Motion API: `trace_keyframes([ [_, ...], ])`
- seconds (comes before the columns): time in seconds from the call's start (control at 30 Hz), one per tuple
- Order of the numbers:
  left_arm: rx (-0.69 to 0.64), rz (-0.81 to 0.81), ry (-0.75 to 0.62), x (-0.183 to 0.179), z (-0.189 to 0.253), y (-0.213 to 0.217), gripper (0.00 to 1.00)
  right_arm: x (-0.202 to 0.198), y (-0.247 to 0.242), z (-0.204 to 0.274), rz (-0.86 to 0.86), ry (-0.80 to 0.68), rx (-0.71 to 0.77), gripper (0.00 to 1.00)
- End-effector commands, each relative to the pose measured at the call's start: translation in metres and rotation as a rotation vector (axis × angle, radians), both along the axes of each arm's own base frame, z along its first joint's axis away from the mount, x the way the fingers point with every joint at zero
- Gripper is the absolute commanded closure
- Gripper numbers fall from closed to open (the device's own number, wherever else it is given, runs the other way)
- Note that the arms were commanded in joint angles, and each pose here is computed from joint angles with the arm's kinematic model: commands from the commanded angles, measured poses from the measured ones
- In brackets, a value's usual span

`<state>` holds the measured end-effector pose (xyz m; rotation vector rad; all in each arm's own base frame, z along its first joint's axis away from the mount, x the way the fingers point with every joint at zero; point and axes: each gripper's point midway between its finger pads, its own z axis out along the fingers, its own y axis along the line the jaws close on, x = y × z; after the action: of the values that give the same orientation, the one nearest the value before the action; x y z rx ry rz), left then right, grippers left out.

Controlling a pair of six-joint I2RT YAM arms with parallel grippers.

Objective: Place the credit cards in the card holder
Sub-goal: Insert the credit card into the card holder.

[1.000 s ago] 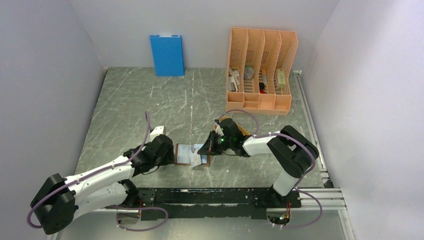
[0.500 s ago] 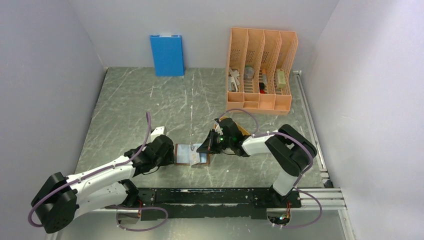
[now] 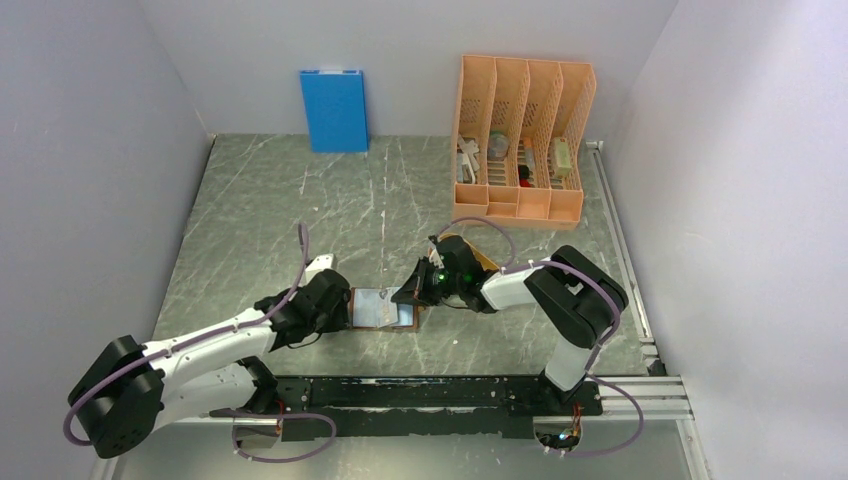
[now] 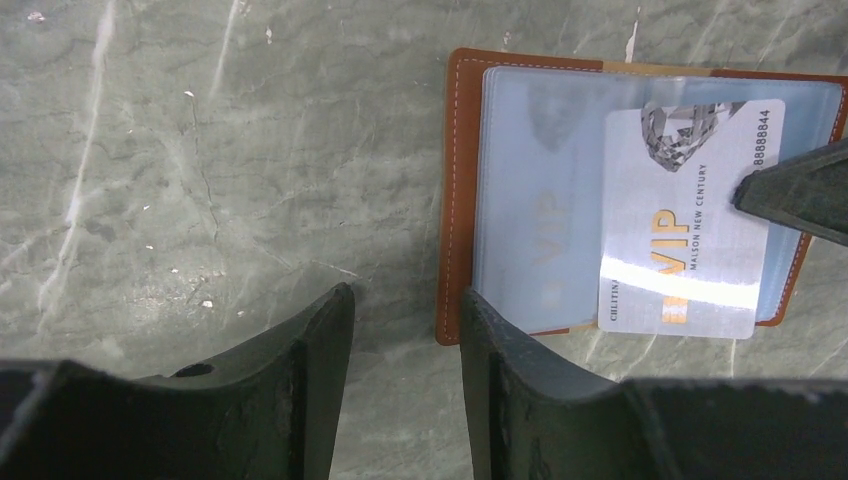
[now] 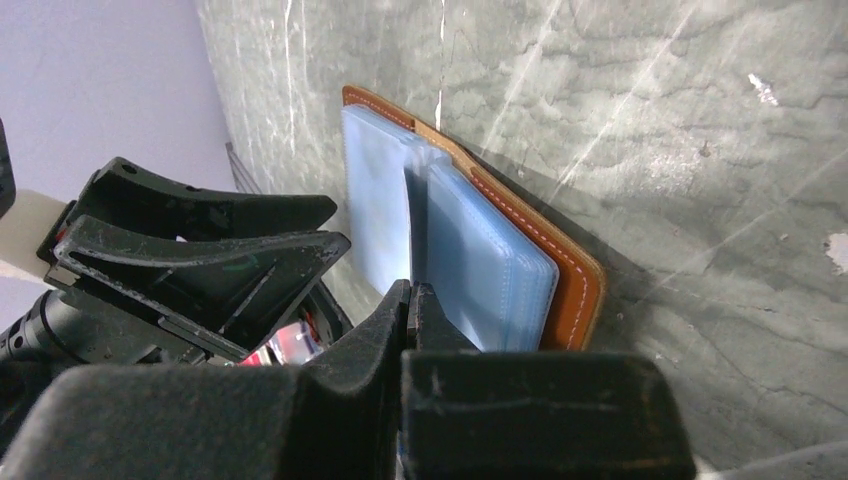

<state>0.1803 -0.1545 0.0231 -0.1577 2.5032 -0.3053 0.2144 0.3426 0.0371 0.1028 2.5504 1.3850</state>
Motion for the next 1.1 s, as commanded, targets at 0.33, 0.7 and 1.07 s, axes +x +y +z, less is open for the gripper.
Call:
trace_keyframes([
  [0.33, -0.024, -0.023, -0.006, 0.004, -0.002, -0.008, 0.56, 0.013, 0.004, -0.005, -0.037, -0.032, -0.016, 1.00],
  [0.7, -0.036, -0.035, 0.008, 0.002, -0.005, -0.012, 0.58, 0.005, 0.010, -0.015, -0.021, -0.013, -0.030, 1.00],
  [1.07, -0.055, -0.045, 0.009, 0.002, -0.004, -0.016, 0.61, 0.000, 0.018, -0.020, -0.008, -0.014, -0.060, 1.00],
])
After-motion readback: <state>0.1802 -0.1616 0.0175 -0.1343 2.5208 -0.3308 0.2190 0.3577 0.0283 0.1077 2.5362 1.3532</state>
